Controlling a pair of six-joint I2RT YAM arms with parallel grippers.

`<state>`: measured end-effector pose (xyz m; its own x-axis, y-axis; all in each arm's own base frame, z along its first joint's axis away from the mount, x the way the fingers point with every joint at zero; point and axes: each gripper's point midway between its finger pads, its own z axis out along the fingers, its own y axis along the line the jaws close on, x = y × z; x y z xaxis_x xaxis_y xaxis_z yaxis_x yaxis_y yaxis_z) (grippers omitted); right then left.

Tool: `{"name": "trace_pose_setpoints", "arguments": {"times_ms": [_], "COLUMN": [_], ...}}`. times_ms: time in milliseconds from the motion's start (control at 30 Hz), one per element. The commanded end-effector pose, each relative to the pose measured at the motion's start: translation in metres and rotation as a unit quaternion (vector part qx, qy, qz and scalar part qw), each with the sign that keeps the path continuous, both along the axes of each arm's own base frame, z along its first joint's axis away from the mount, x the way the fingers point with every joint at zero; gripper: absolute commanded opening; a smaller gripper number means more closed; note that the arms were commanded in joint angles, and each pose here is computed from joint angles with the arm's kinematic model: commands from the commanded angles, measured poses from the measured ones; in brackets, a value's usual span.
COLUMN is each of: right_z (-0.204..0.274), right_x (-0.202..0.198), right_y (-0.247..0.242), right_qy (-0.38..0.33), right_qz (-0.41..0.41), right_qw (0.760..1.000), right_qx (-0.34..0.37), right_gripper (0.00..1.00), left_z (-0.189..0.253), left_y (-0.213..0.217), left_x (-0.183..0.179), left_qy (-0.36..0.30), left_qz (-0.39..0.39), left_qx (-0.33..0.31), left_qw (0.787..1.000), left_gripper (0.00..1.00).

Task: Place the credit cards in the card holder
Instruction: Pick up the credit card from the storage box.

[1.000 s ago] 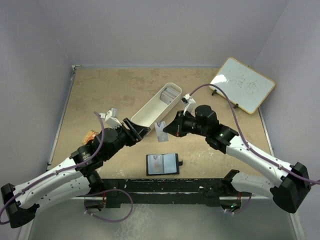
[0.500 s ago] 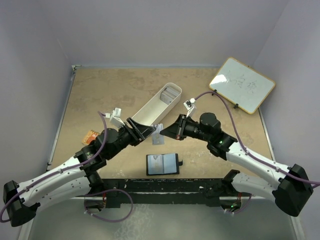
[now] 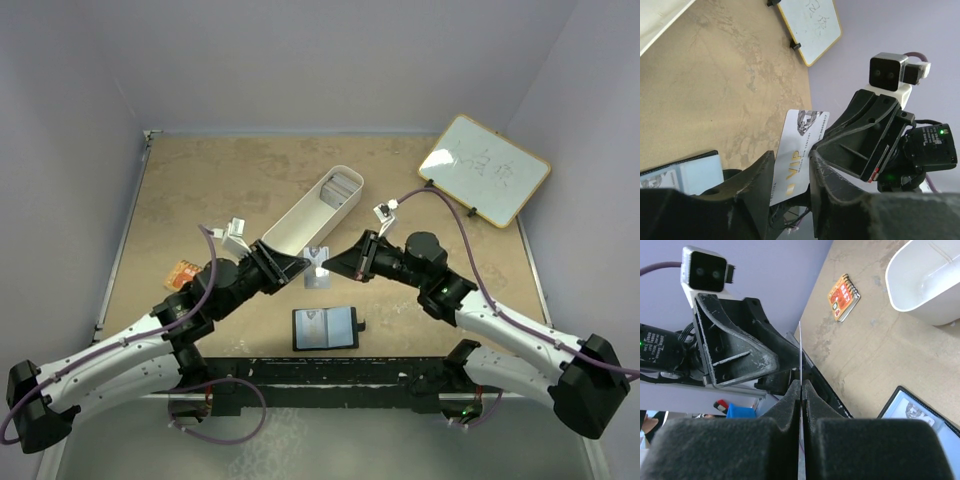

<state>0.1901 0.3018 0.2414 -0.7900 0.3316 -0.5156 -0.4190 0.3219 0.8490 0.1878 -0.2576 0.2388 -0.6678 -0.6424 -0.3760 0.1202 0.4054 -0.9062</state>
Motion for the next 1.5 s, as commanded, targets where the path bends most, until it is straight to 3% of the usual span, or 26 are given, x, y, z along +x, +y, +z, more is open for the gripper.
{"name": "trace_pose_setpoints", "arguments": {"times_ms": [0, 67, 133, 367, 467, 533, 700, 967, 1100, 1300, 1467], "right_z": [0.009, 0.002, -0.007, -0.021, -0.022, -0.015, -0.009, -0.022, -0.014, -0.018, -0.038], "right_x": [-0.003, -0.003, -0.004, -0.006, -0.01, -0.013, -0.012, -0.016, -0.021, -0.022, -0.023], "right_y": [0.005, 0.004, 0.003, -0.001, 0.001, 0.004, 0.006, 0.008, 0.008, 0.007, 0.001], "right_qy": [-0.004, 0.002, 0.01, 0.023, 0.034, 0.033, 0.031, 0.054, 0.062, 0.074, 0.087], "right_qz": [0.012, 0.011, 0.009, 0.006, 0.014, 0.025, 0.027, 0.036, 0.047, 0.045, 0.029], "right_qw": [1.0, 1.0, 1.0, 1.0, 0.999, 0.999, 0.998, 0.997, 0.994, 0.994, 0.995], "right_qx": [0.029, 0.02, 0.012, -0.003, 0.01, 0.034, 0.044, 0.044, 0.08, 0.07, 0.03], "right_gripper": [0.0, 0.0, 0.02, 0.09, 0.0, 0.0, 0.0, 0.0, 0.0, 0.0, 0.23], "left_z": [0.023, 0.025, 0.023, 0.027, 0.029, 0.029, 0.026, 0.037, 0.043, 0.048, 0.037], "left_y": [-0.01, -0.011, -0.011, -0.013, -0.014, -0.016, -0.017, -0.012, -0.012, -0.009, -0.009], "left_x": [-0.003, -0.004, -0.006, -0.009, -0.012, -0.015, -0.018, -0.02, -0.022, -0.022, -0.02], "left_qy": [-0.021, -0.026, -0.027, -0.045, -0.054, -0.055, -0.05, -0.068, -0.076, -0.083, -0.072], "left_qz": [-0.022, -0.025, -0.029, -0.042, -0.052, -0.06, -0.066, -0.063, -0.066, -0.061, -0.057], "left_qx": [-0.035, -0.041, -0.042, -0.058, -0.06, -0.068, -0.078, -0.098, -0.115, -0.127, -0.11], "left_qw": [0.999, 0.998, 0.998, 0.996, 0.995, 0.994, 0.994, 0.991, 0.988, 0.987, 0.99], "left_gripper": [0.21, 0.06, 0.0, 0.0, 0.0, 0.0, 0.1, 0.15, 0.21, 0.0, 0.0]}}
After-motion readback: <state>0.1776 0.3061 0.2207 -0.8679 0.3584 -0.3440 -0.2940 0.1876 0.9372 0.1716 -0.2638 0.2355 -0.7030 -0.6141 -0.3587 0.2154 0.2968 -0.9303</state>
